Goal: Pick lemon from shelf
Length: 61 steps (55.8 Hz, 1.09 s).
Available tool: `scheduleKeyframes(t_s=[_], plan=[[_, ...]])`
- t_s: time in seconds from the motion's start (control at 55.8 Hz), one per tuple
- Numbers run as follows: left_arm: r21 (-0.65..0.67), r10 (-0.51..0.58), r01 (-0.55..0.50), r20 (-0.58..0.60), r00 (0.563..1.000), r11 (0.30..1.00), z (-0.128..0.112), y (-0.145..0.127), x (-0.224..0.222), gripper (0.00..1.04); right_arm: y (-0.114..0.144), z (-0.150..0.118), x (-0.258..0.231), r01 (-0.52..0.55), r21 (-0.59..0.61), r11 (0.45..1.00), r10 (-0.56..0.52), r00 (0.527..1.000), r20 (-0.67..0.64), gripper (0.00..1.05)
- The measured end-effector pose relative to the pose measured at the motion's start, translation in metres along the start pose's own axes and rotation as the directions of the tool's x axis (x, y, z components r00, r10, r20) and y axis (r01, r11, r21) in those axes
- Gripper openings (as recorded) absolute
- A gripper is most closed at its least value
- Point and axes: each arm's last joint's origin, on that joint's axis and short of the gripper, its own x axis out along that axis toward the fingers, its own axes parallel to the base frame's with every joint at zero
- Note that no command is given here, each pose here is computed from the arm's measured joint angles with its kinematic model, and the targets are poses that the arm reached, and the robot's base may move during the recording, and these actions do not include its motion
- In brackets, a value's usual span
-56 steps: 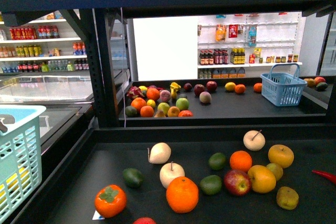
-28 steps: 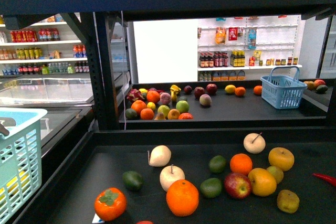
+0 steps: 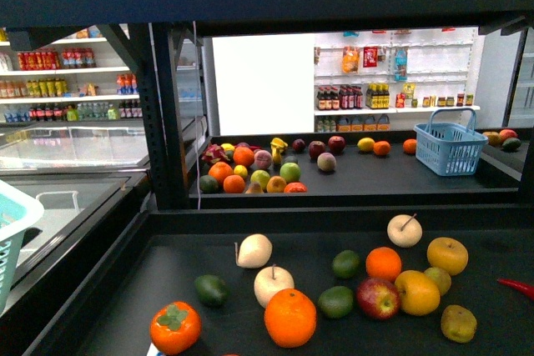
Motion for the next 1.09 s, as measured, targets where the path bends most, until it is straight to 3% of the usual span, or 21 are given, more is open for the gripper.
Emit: scheduleKeyframes(t_s=[0.448, 0.717, 0.968, 1.094], plan=[[0.044, 0.008, -0.009, 0.011, 1.0, 0.999, -0.005, 0.006, -0.002, 0.97, 0.0, 0.0, 0.0, 0.0, 0.0, 1.0, 0.0, 1.0, 0.0, 1.02], [-0.054, 0.125, -0.121, 0.068, 0.99, 0.991, -0.006, 0.076, -0.01, 0.97, 0.0, 0.0, 0.0, 0.0, 0.0, 1.0, 0.0, 1.0, 0.0, 1.02], [-0.033, 0.107, -0.105, 0.055, 0.993, 0.994, 0.0, 0.072, -0.015, 0.97, 0.0, 0.0, 0.0, 0.0, 0.0, 1.0, 0.0, 1.0, 0.0, 1.02], [-0.007, 0.086, -0.085, 0.068, 0.994, 0.996, 0.009, 0.058, -0.021, 0.97, 0.0, 0.0, 0.0, 0.0, 0.0, 1.0, 0.0, 1.0, 0.0, 1.02]])
